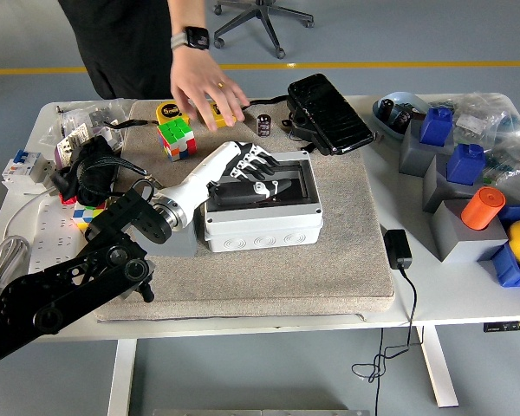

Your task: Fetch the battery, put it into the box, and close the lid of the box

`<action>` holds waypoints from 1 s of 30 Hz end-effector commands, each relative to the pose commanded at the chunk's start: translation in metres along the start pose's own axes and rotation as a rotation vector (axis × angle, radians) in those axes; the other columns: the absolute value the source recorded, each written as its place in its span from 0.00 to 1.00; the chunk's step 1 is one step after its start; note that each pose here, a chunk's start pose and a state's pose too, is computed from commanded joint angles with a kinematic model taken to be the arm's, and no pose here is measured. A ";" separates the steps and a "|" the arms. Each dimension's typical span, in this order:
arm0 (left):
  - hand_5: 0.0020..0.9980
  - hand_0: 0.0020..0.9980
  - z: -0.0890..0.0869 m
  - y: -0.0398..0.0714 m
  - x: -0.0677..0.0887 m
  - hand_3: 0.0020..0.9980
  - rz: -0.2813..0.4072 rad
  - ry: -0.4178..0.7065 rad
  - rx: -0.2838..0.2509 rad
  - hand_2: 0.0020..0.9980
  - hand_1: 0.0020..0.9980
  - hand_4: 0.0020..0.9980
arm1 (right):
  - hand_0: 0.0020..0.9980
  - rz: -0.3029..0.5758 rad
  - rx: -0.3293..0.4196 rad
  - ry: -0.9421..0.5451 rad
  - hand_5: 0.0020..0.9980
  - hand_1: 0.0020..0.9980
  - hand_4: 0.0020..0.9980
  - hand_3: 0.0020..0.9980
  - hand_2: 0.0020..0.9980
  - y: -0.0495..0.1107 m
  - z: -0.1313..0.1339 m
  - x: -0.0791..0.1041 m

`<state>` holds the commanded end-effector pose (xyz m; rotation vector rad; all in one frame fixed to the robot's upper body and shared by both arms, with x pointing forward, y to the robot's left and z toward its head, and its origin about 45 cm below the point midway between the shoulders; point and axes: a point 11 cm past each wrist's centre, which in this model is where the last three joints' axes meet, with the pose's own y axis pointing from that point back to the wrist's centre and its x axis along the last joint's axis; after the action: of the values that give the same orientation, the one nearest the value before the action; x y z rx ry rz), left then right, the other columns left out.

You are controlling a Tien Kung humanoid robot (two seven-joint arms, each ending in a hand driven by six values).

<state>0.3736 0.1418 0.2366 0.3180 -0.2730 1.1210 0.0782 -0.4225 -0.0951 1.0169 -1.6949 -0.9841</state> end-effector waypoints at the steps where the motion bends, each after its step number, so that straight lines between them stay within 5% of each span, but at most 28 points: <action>1: 0.43 0.50 0.003 0.001 0.006 0.60 0.025 0.057 -0.030 0.59 0.62 0.87 | 0.61 0.000 0.000 -0.001 0.46 0.63 0.90 0.56 0.59 0.000 0.000 0.000; 10: 0.43 0.52 0.006 0.018 0.079 0.59 0.307 0.447 -0.224 0.59 0.62 0.87 | 0.60 -0.004 -0.005 -0.005 0.46 0.63 0.90 0.56 0.59 0.000 -0.001 -0.001; 23: 0.42 0.51 -0.019 0.045 0.138 0.59 0.523 0.510 -0.256 0.58 0.61 0.86 | 0.60 0.004 0.008 -0.016 0.46 0.63 0.90 0.56 0.59 -0.001 -0.010 0.004; 30: 0.41 0.52 -0.033 0.056 0.151 0.58 0.567 0.493 -0.222 0.58 0.61 0.87 | 0.60 0.002 0.012 -0.010 0.46 0.63 0.90 0.56 0.59 -0.001 -0.012 0.003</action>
<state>0.3867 0.3031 0.2681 -0.2558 -0.0420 1.6671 0.0887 -0.4273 -0.0920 1.0198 -1.7112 -0.9805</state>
